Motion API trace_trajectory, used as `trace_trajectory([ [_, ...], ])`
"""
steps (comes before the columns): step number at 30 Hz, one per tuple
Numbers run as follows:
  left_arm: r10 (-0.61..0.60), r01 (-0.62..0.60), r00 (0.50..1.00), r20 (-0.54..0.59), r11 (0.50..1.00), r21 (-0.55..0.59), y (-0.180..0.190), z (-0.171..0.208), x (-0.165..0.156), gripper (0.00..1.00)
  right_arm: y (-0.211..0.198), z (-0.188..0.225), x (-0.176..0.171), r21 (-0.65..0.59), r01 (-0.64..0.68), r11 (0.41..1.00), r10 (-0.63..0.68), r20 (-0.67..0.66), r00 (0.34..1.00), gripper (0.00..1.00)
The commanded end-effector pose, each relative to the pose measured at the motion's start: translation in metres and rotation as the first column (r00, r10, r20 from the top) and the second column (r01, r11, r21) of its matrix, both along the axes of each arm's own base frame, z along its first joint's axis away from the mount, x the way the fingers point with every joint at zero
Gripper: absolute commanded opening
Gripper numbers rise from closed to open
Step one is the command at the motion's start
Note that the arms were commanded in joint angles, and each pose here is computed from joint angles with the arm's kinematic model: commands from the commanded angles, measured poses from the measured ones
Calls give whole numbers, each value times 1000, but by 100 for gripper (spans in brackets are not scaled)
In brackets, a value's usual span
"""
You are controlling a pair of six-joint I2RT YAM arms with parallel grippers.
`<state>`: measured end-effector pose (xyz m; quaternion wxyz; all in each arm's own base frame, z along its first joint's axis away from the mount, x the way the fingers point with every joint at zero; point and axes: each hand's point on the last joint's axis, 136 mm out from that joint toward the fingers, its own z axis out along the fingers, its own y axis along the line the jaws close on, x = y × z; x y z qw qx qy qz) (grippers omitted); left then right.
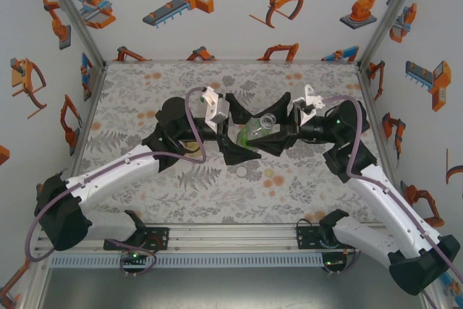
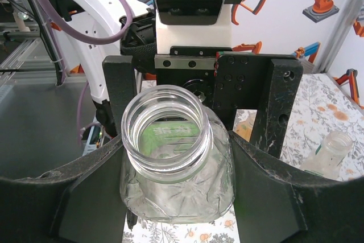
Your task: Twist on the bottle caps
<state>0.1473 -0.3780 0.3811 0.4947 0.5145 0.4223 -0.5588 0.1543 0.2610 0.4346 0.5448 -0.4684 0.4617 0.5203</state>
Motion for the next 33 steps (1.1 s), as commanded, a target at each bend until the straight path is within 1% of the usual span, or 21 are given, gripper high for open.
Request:
trace_trajectory([
  [1, -33, 36, 998, 50, 998, -57, -2, 23, -10, 92, -4, 20, -5, 44, 6, 999, -8, 56, 998, 40],
  [12, -82, 83, 996, 40, 996, -38, -16, 17, -16, 80, -6, 25, -7, 50, 13, 999, -16, 66, 998, 38],
  [18, -87, 87, 996, 32, 996, -27, -16, 13, -17, 79, -8, 28, -10, 58, 12, 998, -17, 81, 997, 37],
  [28, -89, 90, 995, 34, 996, -28, -15, 12, -19, 57, -9, 30, -11, 64, 21, 998, -27, 86, 996, 36],
  [33, -91, 92, 995, 40, 995, -29, -15, 12, -20, 49, -10, 28, -10, 61, 30, 998, -35, 80, 996, 37],
])
